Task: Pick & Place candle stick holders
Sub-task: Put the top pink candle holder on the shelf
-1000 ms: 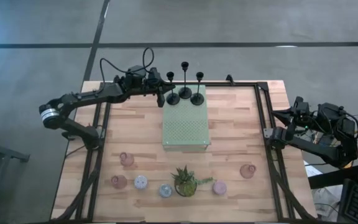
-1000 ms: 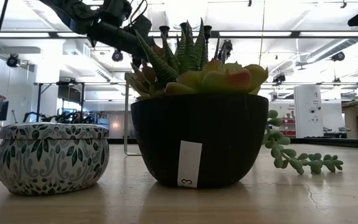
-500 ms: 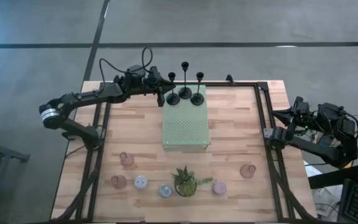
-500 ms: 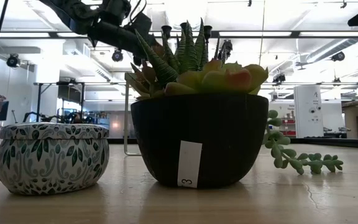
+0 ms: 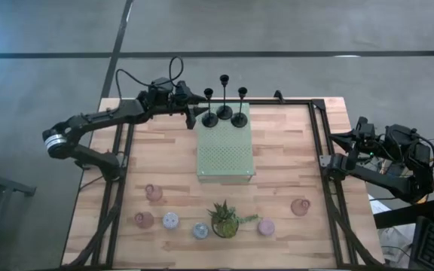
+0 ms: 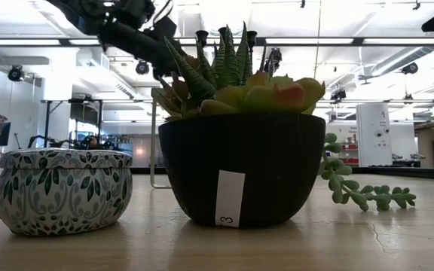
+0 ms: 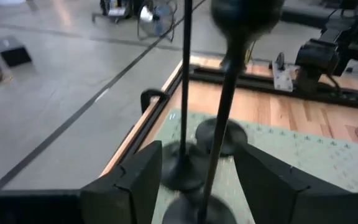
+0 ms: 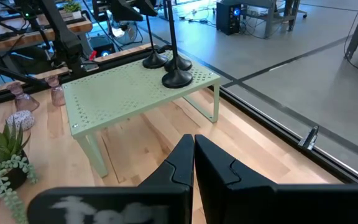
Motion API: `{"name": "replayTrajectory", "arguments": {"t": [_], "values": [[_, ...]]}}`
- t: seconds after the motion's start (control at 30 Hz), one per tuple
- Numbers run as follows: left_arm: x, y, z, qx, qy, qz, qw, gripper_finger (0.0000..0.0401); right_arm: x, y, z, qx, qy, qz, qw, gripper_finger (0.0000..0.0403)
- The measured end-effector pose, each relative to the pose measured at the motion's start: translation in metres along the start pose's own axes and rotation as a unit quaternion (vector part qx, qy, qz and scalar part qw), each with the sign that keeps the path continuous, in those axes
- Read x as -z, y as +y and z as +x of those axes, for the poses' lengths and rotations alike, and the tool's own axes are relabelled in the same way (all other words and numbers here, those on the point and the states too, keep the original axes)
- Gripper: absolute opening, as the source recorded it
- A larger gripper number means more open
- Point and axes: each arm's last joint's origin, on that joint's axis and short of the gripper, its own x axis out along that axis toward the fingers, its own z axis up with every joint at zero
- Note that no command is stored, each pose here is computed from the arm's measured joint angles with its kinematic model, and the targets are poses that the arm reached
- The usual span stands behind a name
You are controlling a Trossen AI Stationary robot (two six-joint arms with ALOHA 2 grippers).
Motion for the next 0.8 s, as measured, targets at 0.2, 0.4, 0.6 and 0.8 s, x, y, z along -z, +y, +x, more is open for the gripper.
{"name": "replayTrajectory", "arguments": {"t": [0.2,0.4,0.6,0.8], "values": [[-0.006,-0.009,-0.042,-0.014,0.044,-0.012,0.999,0.0195,0.0,0.0,0.0,0.0,0.0,0.0,1.0,0.0008],[-0.008,-0.03,-0.101,0.005,0.079,-0.076,0.994,0.0169,0.0,0.0,0.0,0.0,0.0,0.0,1.0,0.0008],[-0.001,-0.053,-0.155,0.04,0.107,-0.179,0.977,0.0127,0.0,0.0,0.0,0.0,0.0,0.0,1.0,0.0008],[0.015,-0.068,-0.185,0.064,0.136,-0.256,0.955,0.009,0.0,0.0,0.0,0.0,0.0,0.0,1.0,0.0008]]}}
